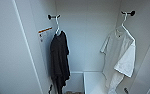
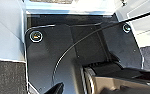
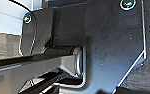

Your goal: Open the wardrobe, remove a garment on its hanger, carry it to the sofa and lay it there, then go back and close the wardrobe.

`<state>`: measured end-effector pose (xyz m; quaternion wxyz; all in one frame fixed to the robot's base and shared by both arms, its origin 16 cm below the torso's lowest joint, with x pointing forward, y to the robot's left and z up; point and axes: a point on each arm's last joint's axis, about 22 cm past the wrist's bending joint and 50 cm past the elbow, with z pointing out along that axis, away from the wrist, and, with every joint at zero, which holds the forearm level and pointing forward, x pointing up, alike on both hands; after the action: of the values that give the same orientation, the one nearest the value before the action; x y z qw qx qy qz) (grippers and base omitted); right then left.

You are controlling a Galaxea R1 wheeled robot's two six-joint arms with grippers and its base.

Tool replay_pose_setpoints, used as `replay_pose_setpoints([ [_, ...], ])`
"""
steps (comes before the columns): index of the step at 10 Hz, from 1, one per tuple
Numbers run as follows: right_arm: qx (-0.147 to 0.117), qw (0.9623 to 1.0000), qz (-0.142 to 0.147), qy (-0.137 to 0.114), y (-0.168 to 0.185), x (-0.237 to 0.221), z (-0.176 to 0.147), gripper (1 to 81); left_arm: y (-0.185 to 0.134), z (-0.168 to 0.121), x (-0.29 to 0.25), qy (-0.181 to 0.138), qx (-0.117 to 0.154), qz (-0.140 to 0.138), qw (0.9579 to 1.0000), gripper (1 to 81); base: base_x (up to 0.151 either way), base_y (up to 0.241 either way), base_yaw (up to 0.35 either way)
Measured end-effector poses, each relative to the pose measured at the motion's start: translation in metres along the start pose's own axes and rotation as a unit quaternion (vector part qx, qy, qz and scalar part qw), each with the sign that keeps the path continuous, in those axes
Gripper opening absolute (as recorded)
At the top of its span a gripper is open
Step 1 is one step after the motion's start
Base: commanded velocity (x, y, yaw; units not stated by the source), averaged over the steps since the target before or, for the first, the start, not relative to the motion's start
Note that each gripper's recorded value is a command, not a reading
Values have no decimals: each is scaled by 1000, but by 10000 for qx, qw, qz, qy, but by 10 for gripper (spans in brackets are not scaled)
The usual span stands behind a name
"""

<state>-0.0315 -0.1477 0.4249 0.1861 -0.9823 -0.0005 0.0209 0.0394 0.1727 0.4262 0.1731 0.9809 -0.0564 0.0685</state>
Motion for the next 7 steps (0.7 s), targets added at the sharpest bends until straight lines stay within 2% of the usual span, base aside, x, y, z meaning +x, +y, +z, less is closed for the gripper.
replay_pose_setpoints([
  [4, 1, 10000, -7, 1, 0, 0, 0, 811, 1, 0, 0, -1, -3, -1, 10000, 811, 88, 0, 0],
  [7, 1, 10000, -25, 40, 0, 7, 0, 811, 0, 0, 2, 7, -3, -2, 10000, 811, 0, 0, 0],
])
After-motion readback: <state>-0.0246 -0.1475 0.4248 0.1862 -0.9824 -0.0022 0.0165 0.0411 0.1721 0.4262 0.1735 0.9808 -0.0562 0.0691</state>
